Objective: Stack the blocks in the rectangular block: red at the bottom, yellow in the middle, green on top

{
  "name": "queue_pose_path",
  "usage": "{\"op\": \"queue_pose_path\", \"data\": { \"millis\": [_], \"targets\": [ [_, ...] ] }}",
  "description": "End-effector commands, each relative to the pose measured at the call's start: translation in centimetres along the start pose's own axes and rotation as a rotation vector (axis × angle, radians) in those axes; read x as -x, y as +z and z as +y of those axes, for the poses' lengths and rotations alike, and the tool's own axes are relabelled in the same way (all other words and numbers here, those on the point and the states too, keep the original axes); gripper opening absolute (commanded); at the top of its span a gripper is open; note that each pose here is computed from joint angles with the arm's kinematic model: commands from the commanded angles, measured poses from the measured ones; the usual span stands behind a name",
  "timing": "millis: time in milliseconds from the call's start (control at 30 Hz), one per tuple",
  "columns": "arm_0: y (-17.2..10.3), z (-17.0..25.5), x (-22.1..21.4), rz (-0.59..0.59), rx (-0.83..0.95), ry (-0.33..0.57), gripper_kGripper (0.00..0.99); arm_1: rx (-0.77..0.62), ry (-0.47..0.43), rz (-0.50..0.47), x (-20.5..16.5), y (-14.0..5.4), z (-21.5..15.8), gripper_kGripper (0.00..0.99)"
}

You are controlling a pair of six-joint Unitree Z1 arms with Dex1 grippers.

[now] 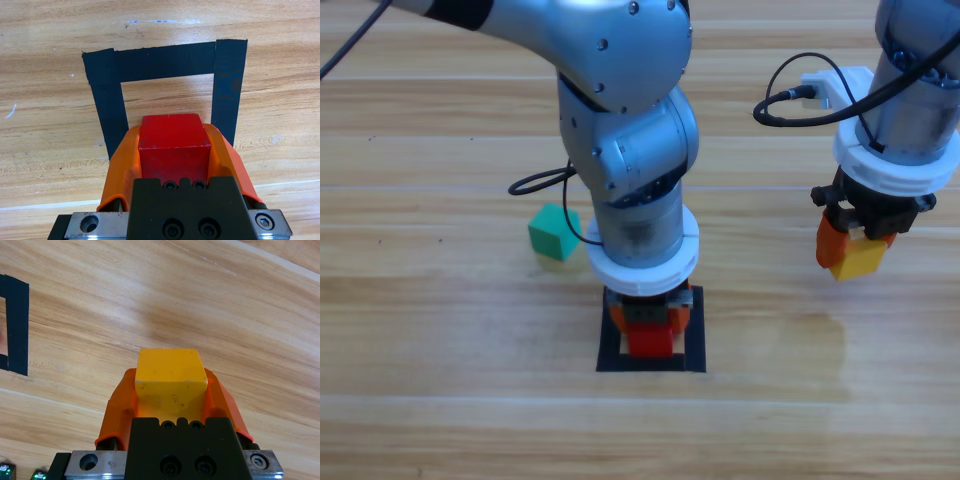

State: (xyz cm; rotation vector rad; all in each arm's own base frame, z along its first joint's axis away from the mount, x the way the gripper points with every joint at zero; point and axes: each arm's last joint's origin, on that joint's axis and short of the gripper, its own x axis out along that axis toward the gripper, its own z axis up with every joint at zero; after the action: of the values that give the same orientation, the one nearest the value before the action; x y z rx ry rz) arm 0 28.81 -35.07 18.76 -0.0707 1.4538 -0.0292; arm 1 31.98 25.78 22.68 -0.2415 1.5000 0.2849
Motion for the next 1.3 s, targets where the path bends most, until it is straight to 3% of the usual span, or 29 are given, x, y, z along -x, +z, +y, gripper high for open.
{"op": "queue_pose_path", "data": {
  "millis": [33, 667, 767, 800, 900, 933, 967, 1300],
  "targets": [
    [-0.8, -0.9, -2.7, 0.03, -0.023, 0.04, 0.031, -0.027, 0.02, 0.003, 0.1, -0.2, -1.4, 0.232],
    [-1.1, -1.6, -3.4, 0.028, -0.036, 0.045, 0.043, -0.019, 0.029, 0.002, -0.1, -0.2, -1.3, 0.232],
    [-1.2, -1.4, -3.5, 0.033, -0.036, 0.052, 0.081, -0.016, 0.035, 0.006, -0.2, -0.2, -1.3, 0.232],
    [-1.2, -1.3, -3.6, 0.035, -0.035, 0.054, 0.138, -0.014, 0.037, 0.005, -0.2, -0.2, -1.3, 0.232],
    [-1.3, -1.2, -3.4, 0.037, -0.035, 0.057, 0.532, -0.013, 0.043, 0.009, -0.2, -0.2, -1.3, 0.232],
    [-1.3, -1.1, -3.2, 0.033, -0.035, 0.055, 0.83, -0.011, 0.044, 0.009, -0.2, -0.2, -1.3, 0.232],
    [-1.5, -0.9, -3.0, 0.033, -0.034, 0.059, 0.965, -0.011, 0.046, 0.009, -0.2, -0.2, -1.3, 0.232],
    [-1.7, 1.7, 2.5, -0.036, -0.023, 0.013, 0.99, -0.008, 0.049, -0.011, 0.6, -0.5, -1.3, 0.232]
  ]
}}
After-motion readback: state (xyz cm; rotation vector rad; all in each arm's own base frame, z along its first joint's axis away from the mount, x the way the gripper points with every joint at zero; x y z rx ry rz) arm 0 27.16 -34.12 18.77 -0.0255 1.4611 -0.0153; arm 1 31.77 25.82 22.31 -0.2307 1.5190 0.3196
